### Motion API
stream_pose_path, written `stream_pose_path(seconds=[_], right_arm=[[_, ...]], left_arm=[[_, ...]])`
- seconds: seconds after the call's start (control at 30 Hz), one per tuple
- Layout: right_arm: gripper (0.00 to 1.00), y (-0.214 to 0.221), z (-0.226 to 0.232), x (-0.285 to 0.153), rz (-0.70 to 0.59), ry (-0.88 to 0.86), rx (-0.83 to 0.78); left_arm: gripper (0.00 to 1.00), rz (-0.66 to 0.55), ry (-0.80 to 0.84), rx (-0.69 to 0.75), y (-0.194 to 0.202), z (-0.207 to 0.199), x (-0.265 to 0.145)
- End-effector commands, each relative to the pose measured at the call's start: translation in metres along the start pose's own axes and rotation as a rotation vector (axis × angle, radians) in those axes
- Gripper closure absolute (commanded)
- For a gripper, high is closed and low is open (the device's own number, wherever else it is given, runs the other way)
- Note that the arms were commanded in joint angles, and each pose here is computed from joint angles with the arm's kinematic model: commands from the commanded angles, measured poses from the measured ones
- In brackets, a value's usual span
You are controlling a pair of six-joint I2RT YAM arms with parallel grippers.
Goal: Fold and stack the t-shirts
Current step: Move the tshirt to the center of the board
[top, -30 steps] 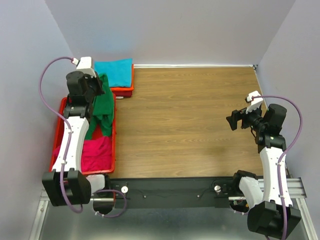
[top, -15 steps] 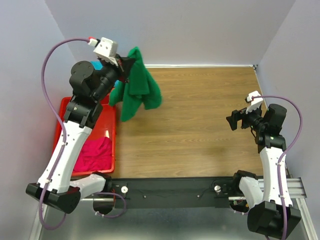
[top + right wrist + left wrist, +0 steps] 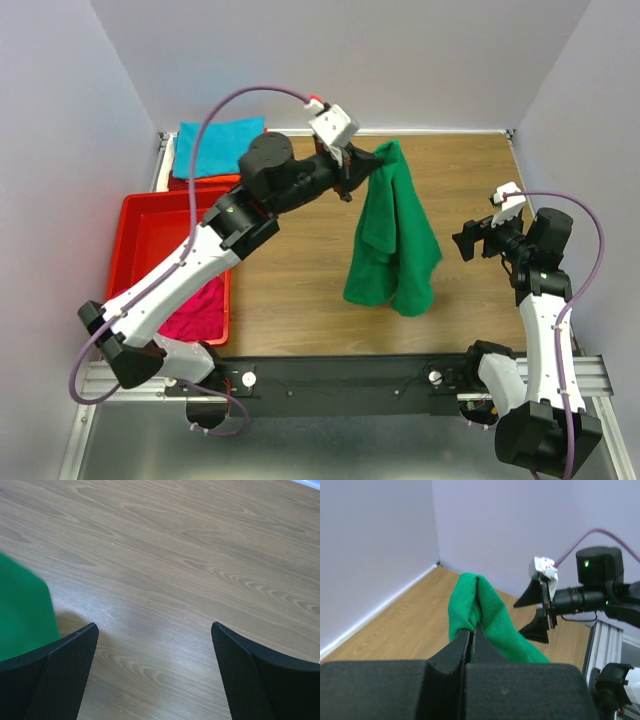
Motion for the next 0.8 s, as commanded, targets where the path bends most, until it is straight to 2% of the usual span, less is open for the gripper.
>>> stream_pose_path(seconds=[0.0, 0.07, 0.17, 0.23, 0.33, 0.47, 0.53, 0.57, 0.63, 0.7, 0.77], right_arm=[[0.0, 0.01, -0.002, 0.001, 0.039, 0.015, 0.007], [0.0, 0.011, -0.003, 0.001, 0.041, 0.021, 0.01], [0.0, 0.011, -0.003, 0.002, 0.043, 0.014, 0.011], [0.0, 0.012, -0.002, 0.002, 0.046, 0.002, 0.014], [0.0, 0.016, 0.003, 0.005, 0.051, -0.041, 0.017], [0.0, 0.029, 0.019, 0.008, 0.1, -0.216, 0.03], [0.0, 0.031, 0.032, 0.008, 0.09, -0.352, 0.003], [0.0, 0.035, 0.041, 0.006, 0.104, -0.426, 0.028], [0.0, 0.037, 0.044, 0.006, 0.114, -0.468, 0.031], [0.01, 0.042, 0.045, 0.008, 0.137, -0.502, 0.023], [0.01, 0.044, 0.048, 0.008, 0.166, -0.522, 0.024]], left_arm=[[1.0, -0.033, 0.013, -0.02, 0.018, -0.004, 0.016], [1.0, 0.015, -0.003, -0.049, 0.054, -0.003, 0.023], [0.68, 0.153, -0.118, -0.094, 0.117, 0.008, 0.032], [0.54, 0.278, -0.281, -0.106, 0.16, 0.034, 0.032], [0.5, 0.426, -0.446, -0.098, 0.197, 0.068, 0.018], [0.48, 0.463, -0.479, -0.002, 0.193, 0.076, -0.002], [0.48, 0.44, -0.42, 0.023, 0.183, 0.069, -0.009], [0.48, 0.442, -0.335, 0.029, 0.184, 0.059, -0.014], [0.48, 0.443, -0.232, 0.012, 0.189, 0.044, -0.019], [0.48, 0.464, -0.079, -0.02, 0.205, 0.019, -0.029], [0.48, 0.511, 0.003, -0.042, 0.226, -0.002, -0.041]])
Point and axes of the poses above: each gripper's point midway between its finger pads, its own x axis out along the fingers, its own z axis along the line the jaws close on, y = z × x, the point moved 6 cm from there along -x, back along the fingers, and after that the axes turned 9 degrees about x, right-handed, at the moved point
